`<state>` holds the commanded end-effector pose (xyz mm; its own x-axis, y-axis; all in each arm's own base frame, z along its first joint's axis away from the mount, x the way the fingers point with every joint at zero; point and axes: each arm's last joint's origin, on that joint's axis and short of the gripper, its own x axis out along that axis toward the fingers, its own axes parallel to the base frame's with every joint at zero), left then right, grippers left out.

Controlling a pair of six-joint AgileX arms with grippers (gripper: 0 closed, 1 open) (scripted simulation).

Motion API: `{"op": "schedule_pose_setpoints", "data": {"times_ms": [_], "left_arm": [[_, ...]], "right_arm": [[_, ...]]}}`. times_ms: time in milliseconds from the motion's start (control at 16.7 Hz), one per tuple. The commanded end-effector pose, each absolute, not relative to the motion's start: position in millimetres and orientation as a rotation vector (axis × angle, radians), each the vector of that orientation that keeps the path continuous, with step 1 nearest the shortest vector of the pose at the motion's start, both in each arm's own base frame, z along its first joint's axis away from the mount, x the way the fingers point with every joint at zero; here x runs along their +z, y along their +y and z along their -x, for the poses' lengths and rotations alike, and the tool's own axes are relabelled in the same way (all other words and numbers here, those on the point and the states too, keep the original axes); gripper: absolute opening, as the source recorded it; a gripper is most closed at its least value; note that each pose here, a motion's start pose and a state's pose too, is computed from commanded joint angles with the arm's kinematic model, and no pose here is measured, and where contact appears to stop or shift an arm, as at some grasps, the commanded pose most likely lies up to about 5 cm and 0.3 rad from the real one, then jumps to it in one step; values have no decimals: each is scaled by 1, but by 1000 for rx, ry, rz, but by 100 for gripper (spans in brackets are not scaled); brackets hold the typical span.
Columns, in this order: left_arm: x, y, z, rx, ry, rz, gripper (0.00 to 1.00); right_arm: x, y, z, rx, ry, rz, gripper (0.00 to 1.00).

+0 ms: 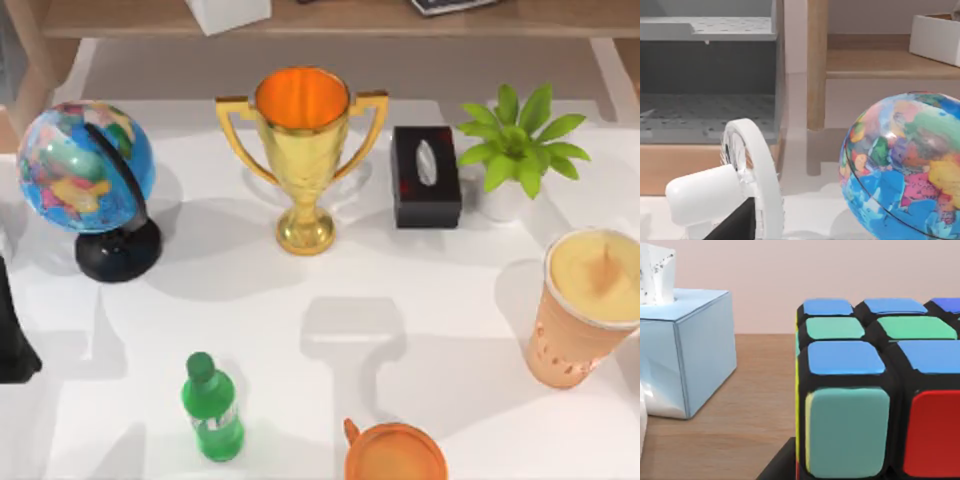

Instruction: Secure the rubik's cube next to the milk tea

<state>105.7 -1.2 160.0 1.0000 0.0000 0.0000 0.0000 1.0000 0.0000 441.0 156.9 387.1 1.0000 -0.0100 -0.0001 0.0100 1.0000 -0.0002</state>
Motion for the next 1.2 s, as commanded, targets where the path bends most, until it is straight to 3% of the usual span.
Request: {"op": "schedule_pose_setpoints", "data": {"times_ms": [1020, 1200], "left_arm": [[160, -1, -106, 0, 0, 0, 100], [160, -1, -106, 0, 0, 0, 100]], "right_arm": [[399, 155, -440, -13, -4, -6, 0], [423, 158, -421, 9, -27, -76, 0]]}}
